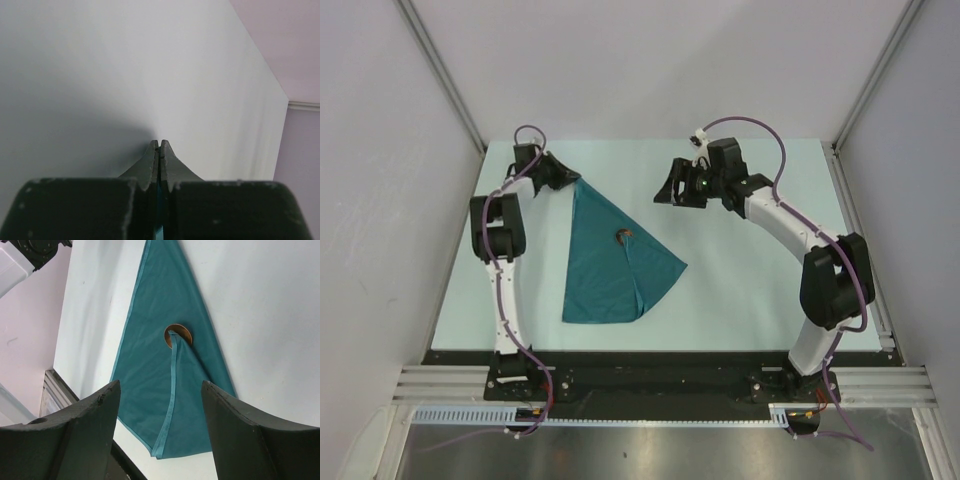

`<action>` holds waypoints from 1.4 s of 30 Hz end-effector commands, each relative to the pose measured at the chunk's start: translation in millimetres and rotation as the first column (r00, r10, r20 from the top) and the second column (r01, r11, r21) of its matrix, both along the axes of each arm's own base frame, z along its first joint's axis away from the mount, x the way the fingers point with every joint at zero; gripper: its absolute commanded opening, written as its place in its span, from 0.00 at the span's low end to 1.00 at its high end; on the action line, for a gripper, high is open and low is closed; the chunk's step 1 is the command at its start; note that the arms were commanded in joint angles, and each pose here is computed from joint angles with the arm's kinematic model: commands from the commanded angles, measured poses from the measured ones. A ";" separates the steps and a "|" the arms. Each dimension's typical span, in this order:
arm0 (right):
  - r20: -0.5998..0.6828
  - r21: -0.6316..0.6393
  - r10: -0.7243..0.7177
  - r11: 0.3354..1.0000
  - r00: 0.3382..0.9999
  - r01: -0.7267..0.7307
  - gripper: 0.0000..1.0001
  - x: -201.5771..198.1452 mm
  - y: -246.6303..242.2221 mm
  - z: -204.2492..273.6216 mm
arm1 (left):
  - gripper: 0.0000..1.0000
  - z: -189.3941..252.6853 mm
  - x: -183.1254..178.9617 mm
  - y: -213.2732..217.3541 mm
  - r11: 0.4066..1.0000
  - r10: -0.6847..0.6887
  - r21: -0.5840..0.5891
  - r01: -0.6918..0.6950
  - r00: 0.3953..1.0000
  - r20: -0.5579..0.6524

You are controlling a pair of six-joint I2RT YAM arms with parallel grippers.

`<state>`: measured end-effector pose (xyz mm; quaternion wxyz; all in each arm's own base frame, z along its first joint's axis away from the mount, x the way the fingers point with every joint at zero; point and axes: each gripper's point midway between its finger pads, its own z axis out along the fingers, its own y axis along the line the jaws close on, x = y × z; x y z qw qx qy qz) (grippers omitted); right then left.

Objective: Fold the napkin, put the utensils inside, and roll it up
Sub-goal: Fold the napkin

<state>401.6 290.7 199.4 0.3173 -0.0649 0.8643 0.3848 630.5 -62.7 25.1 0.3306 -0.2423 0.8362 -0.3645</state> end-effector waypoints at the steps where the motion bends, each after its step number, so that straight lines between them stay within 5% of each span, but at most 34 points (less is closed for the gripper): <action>1: 0.034 0.002 -0.012 1.000 0.999 0.012 0.70 9.1 -0.5 8.6 | 0.00 47.2 -0.3 -2.4 1.000 -0.002 -0.012 0.003 0.991 0.132; 8: 0.022 -0.002 -0.012 1.000 1.000 0.012 0.71 4.5 -1.7 2.0 | 0.00 117.3 -30.7 -30.1 0.999 0.012 -0.035 -0.001 0.952 0.306; 17: 0.023 -0.021 -0.015 1.000 1.000 0.015 0.70 -8.6 -9.2 -3.9 | 0.00 153.0 -94.8 -86.3 1.000 -0.026 -0.003 0.029 0.927 0.374; 28: 0.025 -0.035 -0.018 0.999 1.000 0.019 0.70 -29.7 -18.8 -10.3 | 0.00 116.1 -177.7 -170.0 0.986 -0.157 0.102 0.134 0.951 0.266; 42: 0.034 -0.047 -0.041 0.998 0.999 0.042 0.70 -55.8 -32.6 -16.7 | 0.00 91.0 -262.3 -226.4 0.970 -0.243 0.061 0.235 0.947 0.209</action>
